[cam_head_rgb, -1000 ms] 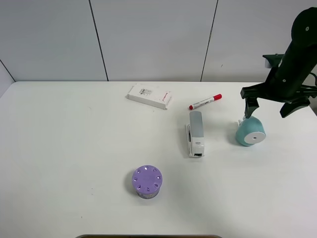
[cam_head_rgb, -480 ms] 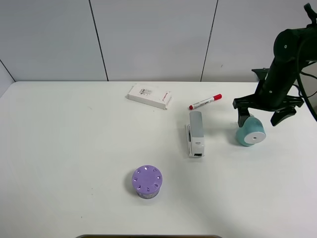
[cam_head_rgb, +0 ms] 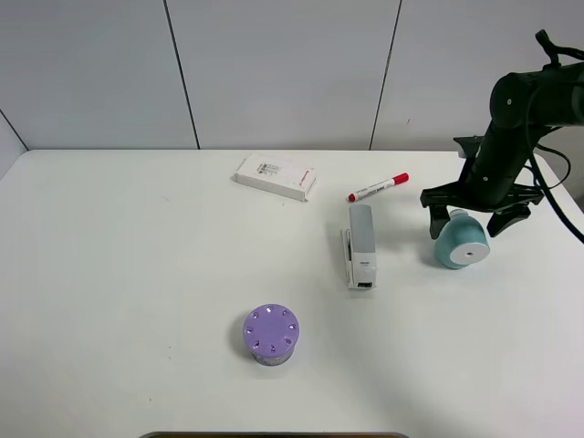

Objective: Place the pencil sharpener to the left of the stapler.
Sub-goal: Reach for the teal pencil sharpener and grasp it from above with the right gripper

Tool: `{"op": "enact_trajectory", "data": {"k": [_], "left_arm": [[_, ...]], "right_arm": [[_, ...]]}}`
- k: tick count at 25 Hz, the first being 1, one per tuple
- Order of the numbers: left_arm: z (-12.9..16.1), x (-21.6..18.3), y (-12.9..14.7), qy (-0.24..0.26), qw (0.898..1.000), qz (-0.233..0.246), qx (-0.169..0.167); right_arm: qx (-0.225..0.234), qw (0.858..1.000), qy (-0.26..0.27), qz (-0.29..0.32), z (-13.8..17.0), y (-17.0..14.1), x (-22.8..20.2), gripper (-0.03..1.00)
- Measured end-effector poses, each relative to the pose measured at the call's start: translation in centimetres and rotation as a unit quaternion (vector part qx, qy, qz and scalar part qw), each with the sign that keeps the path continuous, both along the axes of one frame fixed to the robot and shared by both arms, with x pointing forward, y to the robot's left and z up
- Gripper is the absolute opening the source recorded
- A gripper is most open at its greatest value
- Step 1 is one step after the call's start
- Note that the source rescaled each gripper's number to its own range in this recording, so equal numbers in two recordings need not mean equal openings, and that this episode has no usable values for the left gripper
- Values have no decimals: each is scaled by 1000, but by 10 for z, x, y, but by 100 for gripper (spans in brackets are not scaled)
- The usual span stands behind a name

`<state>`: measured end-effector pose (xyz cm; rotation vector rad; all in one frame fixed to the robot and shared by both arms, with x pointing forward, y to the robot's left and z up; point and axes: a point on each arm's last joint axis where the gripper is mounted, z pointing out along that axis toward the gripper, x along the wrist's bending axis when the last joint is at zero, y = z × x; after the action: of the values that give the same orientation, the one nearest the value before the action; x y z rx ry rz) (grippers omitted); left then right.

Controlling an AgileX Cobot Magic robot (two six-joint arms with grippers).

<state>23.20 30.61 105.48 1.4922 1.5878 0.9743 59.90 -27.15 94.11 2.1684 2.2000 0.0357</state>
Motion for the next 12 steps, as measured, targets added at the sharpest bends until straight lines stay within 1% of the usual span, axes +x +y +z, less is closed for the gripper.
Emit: {"op": "enact_trajectory", "data": {"k": [12], "left_arm": [[0, 0, 0, 0, 1000, 0, 0]], "right_arm": [[-2, 1000, 24, 1, -30, 0, 5, 100]]}}
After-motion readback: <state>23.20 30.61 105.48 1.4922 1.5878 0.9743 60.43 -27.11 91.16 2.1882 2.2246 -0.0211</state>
